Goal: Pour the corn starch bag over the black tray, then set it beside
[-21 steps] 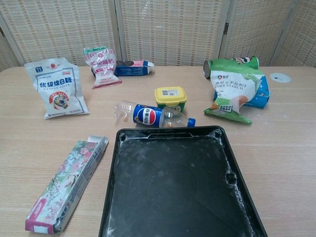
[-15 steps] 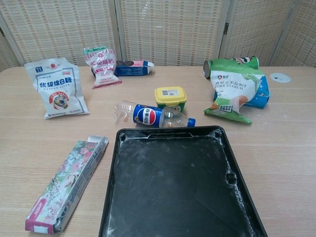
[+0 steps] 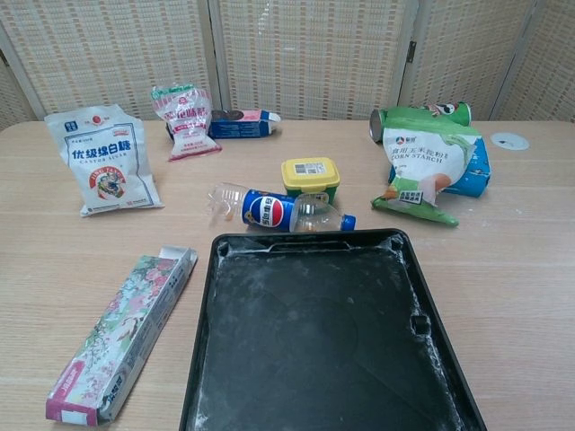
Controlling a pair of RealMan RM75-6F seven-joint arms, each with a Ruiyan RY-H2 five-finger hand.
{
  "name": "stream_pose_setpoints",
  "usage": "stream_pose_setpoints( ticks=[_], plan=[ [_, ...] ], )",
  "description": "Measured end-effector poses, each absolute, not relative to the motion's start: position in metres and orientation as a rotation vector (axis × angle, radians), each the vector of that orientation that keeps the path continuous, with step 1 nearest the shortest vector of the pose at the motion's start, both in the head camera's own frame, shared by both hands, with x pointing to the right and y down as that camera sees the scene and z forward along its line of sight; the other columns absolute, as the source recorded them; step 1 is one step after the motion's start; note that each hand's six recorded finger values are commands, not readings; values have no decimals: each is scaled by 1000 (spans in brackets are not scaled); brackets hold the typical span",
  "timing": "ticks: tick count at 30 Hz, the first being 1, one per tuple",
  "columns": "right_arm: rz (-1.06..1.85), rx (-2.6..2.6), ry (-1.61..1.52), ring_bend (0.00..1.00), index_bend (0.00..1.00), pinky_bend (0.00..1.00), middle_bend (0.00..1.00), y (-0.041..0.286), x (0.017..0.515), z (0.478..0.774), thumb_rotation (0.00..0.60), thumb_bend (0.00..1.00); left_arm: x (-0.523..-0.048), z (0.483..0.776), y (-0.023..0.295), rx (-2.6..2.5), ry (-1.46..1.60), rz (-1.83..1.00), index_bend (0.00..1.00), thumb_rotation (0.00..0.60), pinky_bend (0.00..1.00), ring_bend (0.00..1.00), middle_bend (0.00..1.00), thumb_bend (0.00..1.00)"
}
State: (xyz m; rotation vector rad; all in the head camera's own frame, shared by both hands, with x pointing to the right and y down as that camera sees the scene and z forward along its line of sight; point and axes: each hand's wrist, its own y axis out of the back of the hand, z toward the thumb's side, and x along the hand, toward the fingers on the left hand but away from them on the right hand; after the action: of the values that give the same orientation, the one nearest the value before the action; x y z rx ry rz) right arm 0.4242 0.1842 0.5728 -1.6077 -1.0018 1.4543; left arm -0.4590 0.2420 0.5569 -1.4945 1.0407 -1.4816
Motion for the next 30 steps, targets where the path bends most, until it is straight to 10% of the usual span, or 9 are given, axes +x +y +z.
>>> stream_pose_setpoints(
  ticks=[30],
  plan=[
    [1582, -1755, -754, 249, 93, 296, 164, 17, 332, 703, 600, 178, -467, 546, 252, -1481, 1048, -1510, 312, 600, 82, 223, 252, 436]
  ],
)
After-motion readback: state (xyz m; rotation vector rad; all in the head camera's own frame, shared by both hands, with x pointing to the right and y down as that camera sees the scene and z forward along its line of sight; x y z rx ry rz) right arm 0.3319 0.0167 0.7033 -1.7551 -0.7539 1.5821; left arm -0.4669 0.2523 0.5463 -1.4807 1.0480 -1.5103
